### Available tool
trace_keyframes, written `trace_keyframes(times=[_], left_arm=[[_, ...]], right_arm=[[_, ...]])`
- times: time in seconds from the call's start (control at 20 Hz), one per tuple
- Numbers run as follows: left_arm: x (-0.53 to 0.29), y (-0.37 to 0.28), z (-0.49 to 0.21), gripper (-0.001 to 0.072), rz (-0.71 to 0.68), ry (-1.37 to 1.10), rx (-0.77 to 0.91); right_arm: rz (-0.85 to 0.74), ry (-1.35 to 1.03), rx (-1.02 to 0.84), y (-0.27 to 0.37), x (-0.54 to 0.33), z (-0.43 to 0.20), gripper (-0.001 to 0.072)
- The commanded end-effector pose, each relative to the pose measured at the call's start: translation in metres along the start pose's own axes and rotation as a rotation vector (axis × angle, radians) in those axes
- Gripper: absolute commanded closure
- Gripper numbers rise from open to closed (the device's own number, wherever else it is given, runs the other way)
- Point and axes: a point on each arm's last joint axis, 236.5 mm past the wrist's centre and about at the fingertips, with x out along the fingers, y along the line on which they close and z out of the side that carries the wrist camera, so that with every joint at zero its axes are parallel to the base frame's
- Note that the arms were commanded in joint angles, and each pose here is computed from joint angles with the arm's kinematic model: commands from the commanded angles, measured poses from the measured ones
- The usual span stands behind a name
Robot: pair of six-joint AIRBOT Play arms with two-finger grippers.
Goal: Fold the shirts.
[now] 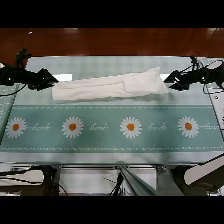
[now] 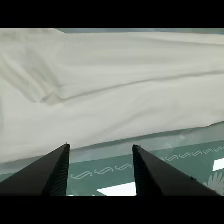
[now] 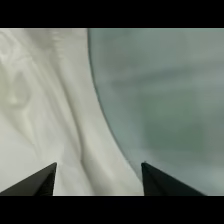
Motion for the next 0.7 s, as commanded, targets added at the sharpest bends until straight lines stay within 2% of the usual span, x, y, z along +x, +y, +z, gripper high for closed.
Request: trace_keyframes(times=[0.0,0.15,0.2,0.25,0.3,0.35,0.4,0.45,0.5,0.65], left_arm=[[0.002,-0.008,-0.006,0.0238,-0.010,0.022,0.021],[0.004,-0.012,-0.007,0.0239,-0.013,0.027,0.028],[0.004,-0.012,-0.007,0.0261,-0.013,0.028,0.029],[0.004,-0.012,-0.007,0.0278,-0.013,0.028,0.029],[0.004,-0.012,-0.007,0.0284,-0.013,0.028,0.029],[0.004,-0.012,-0.007,0.0410,-0.013,0.027,0.029],[0.003,-0.015,-0.007,0.0493,-0.020,0.025,0.028],[0.003,-0.021,-0.005,0.0622,-0.042,0.019,0.023],[0.003,-0.033,-0.004,0.0680,-0.080,0.009,0.018],[0.011,-0.092,-0.005,0.0680,-0.241,-0.001,0.062]], right_arm=[[0.138,-0.003,0.034,0.038,0.040,0.000,0.0098],[0.126,-0.023,0.008,0.053,0.063,-0.001,0.0105],[0.120,-0.034,-0.004,0.057,0.067,0.000,0.0138],[0.124,-0.036,-0.009,0.061,0.068,0.000,0.0250],[0.127,-0.028,-0.018,0.064,0.065,-0.002,0.0504],[0.138,-0.012,-0.027,0.068,0.059,-0.006,0.0692],[0.144,0.001,-0.048,0.073,0.050,-0.009,0.0691],[0.140,0.011,-0.084,0.079,0.036,-0.013,0.0691],[0.125,0.019,-0.126,0.085,0.022,-0.017,0.0692],[0.044,0.030,-0.267,0.109,-0.029,-0.035,0.0692]])
